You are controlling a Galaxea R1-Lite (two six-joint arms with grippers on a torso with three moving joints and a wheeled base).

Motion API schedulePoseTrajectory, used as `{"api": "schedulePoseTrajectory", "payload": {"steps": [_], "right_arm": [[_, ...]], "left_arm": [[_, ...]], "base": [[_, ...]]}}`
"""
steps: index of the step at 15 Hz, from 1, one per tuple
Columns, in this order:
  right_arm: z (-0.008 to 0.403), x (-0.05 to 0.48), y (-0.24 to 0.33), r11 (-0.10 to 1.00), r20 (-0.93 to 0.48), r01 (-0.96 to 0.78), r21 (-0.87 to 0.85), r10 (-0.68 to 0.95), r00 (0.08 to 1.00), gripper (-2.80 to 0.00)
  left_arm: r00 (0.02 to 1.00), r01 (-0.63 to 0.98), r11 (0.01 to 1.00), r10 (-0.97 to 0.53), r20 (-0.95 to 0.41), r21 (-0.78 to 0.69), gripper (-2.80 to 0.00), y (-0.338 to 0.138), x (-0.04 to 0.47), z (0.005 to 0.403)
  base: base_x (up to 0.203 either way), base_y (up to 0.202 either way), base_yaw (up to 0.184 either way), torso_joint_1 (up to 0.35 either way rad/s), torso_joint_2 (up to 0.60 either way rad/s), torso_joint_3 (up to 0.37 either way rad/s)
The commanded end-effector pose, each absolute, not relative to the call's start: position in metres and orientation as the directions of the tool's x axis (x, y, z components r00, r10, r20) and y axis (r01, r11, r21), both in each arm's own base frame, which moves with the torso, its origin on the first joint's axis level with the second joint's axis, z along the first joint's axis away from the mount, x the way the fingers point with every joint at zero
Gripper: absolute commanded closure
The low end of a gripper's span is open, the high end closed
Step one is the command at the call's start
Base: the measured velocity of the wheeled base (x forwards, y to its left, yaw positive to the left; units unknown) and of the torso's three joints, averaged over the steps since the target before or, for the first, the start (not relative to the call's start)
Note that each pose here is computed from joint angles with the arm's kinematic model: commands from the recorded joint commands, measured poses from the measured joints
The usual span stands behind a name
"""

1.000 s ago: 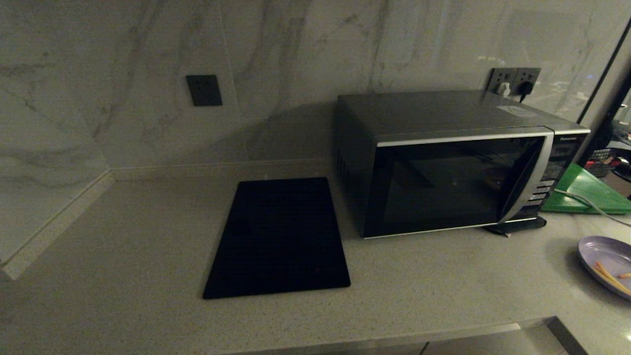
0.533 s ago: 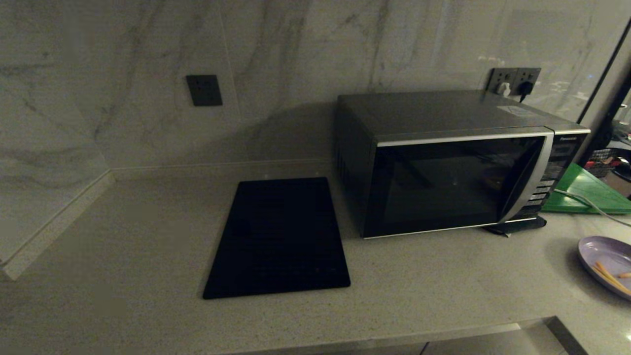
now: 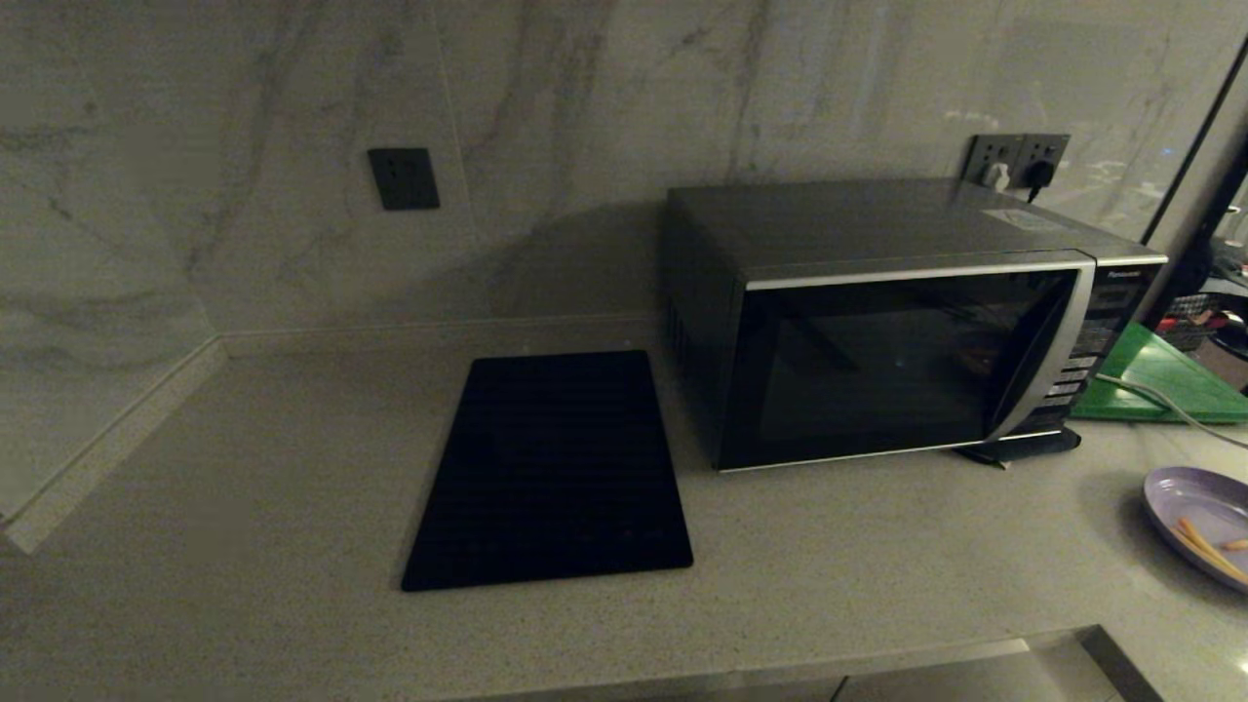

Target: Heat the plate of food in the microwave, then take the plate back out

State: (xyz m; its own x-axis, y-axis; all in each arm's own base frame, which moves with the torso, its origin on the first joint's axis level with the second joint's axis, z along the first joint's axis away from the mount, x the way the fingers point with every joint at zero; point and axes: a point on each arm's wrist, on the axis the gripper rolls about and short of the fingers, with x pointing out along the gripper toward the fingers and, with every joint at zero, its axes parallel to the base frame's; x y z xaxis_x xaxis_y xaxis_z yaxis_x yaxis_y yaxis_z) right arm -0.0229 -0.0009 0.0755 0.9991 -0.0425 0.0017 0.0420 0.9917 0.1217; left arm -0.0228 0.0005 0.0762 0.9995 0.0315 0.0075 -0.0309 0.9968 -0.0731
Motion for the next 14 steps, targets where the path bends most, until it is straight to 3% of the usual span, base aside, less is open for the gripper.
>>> {"api": "schedulePoseTrajectory", "payload": {"steps": [1,14], "right_arm": [[0.0752,-0.0227,-0.0009,0.992,0.000,0.043,0.121,-0.043,0.999,0.00],[0.0755,-0.0227,-0.0010,0.988,0.002,0.048,0.146,-0.048,0.999,0.00]], "left_arm": [[0.999,-0.032,0.997,0.033,0.006,-0.074,0.00,0.0005,-0.0227,0.0763],[0.999,-0.033,0.997,0.033,0.006,-0.074,0.00,0.0005,-0.0227,0.0763]], "base": [[0.000,0.000,0.000,0.000,0.00,0.000],[0.000,0.000,0.000,0.000,0.00,0.000]]}}
